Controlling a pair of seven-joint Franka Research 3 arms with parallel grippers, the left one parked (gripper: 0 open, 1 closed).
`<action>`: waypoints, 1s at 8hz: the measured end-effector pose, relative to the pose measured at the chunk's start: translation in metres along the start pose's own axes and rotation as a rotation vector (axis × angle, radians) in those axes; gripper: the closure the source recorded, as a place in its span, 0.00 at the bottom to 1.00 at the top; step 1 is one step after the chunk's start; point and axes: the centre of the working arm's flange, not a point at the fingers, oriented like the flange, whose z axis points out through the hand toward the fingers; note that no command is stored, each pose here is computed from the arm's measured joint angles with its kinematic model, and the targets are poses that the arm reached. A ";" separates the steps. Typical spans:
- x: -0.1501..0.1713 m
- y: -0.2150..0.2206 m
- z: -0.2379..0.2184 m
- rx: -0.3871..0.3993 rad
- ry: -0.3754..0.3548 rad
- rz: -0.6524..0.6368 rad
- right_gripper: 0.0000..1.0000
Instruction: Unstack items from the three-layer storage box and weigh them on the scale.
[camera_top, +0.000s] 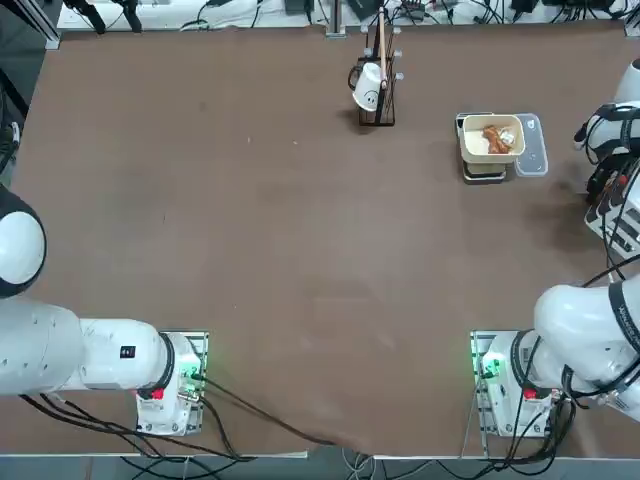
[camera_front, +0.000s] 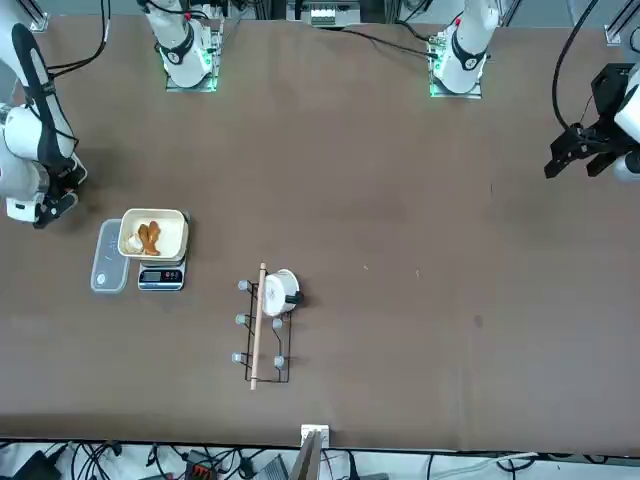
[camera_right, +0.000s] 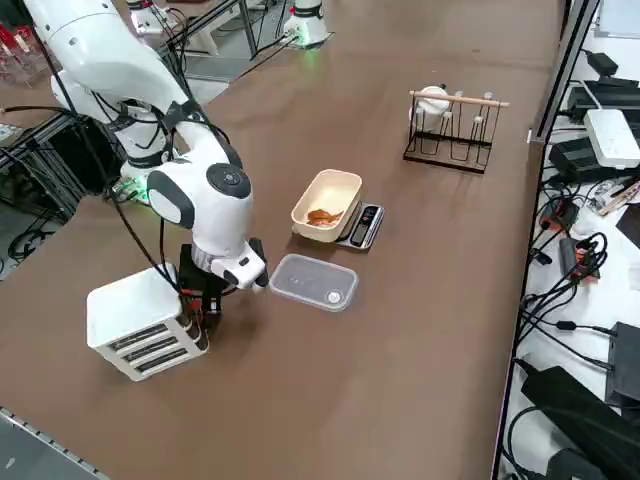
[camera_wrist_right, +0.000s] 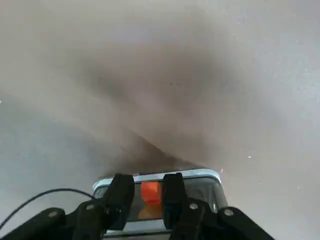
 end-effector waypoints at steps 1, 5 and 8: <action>0.000 0.000 0.001 0.001 0.000 0.001 0.61; 0.000 0.000 0.001 -0.020 -0.009 -0.021 0.63; 0.001 0.000 0.001 -0.026 -0.013 -0.029 0.65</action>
